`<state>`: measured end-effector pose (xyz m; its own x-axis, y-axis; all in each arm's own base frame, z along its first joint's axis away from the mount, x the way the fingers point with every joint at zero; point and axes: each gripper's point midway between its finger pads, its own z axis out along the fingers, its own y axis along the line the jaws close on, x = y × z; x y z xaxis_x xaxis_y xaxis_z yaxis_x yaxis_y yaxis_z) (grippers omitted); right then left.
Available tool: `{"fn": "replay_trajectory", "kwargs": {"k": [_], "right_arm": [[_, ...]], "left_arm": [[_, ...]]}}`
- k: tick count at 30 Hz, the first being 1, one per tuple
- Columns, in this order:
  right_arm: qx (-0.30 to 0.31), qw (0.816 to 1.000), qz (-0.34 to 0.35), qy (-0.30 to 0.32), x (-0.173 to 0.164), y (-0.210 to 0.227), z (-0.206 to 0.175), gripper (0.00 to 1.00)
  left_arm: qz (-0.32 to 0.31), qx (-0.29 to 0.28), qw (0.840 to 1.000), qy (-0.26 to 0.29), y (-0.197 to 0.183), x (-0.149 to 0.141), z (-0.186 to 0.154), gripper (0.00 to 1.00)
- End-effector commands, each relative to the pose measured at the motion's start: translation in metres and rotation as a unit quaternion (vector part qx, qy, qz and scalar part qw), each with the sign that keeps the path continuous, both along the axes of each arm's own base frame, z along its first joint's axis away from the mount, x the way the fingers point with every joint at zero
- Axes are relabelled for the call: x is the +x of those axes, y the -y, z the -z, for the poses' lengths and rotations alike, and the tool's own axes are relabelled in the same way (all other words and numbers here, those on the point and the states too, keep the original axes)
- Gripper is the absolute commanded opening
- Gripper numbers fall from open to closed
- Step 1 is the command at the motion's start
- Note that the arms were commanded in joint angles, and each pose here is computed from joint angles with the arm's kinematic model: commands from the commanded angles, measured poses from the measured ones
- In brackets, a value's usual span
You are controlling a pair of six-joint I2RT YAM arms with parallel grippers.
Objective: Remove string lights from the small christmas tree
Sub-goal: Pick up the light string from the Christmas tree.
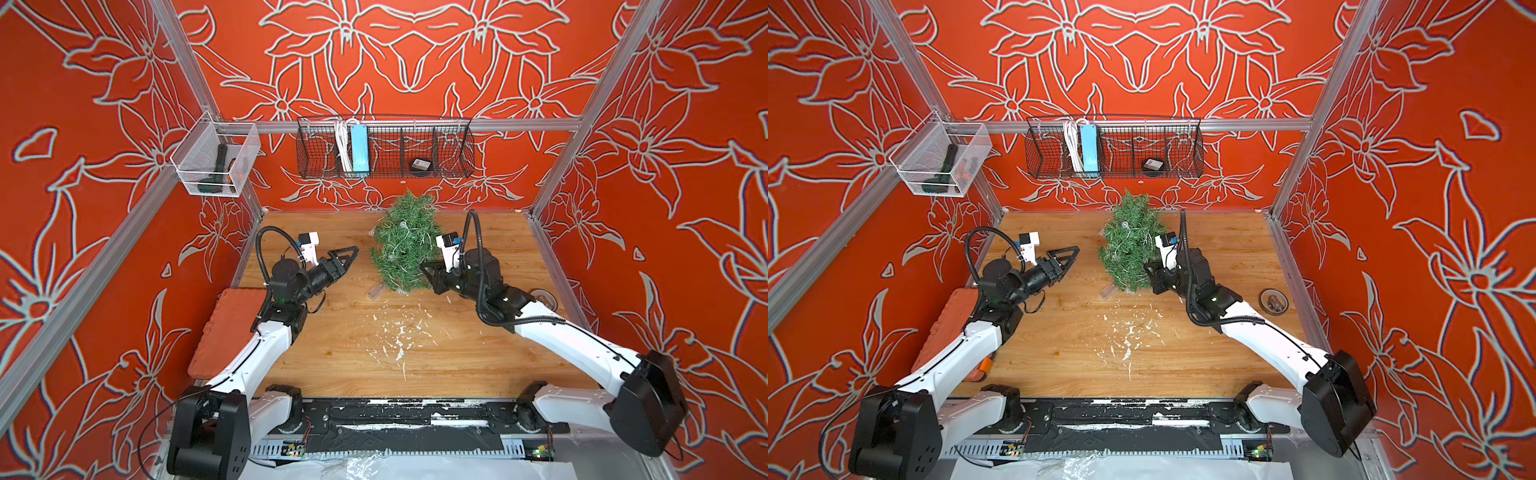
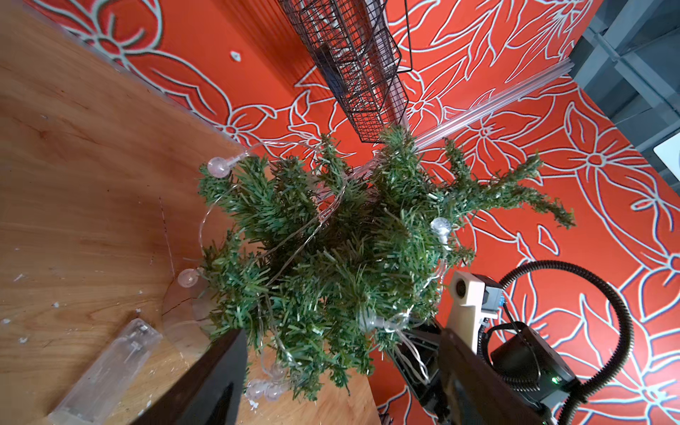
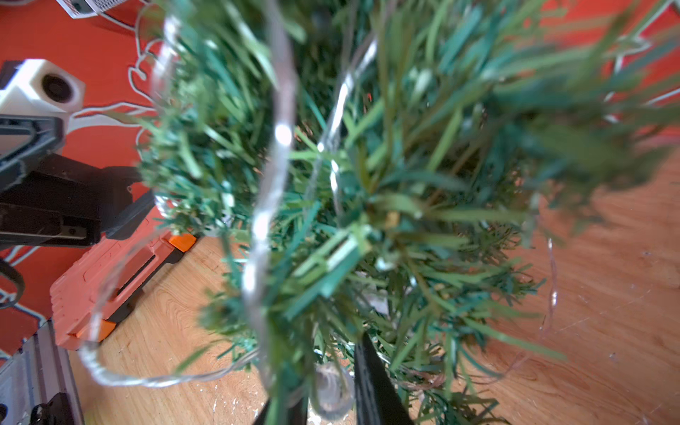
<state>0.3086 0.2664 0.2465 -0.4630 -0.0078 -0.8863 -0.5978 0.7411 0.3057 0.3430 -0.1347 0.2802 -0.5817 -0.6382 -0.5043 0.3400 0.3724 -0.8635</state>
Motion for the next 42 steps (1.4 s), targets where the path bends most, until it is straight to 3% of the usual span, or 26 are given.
{"fn": "replay_trajectory", "kwargs": {"k": [1,12,21,35,38,42], "right_arm": [[0.007,1.000,-0.002,0.008,-0.007,0.002,-0.006,0.15],[0.024,0.999,-0.043,-0.009,-0.034,0.004,-0.024,0.02],[0.024,0.997,-0.059,0.036,-0.048,0.012,-0.093,0.00],[0.030,0.985,-0.097,0.141,-0.018,-0.021,-0.192,0.00],[0.018,0.984,-0.097,0.150,-0.006,-0.029,-0.199,0.00],[-0.013,0.988,-0.044,0.150,0.014,-0.013,-0.192,0.00]], "left_arm": [[0.016,0.007,1.000,0.025,0.007,-0.002,-0.015,0.78],[0.053,0.023,0.996,0.065,0.027,-0.012,-0.046,0.78],[0.069,0.058,0.990,0.109,0.041,-0.015,-0.072,0.78],[0.045,0.170,0.969,0.172,0.062,-0.015,-0.085,0.77],[0.037,0.174,0.970,0.164,0.061,-0.012,-0.081,0.77],[0.040,0.172,0.972,0.156,0.062,-0.011,-0.078,0.76]]}}
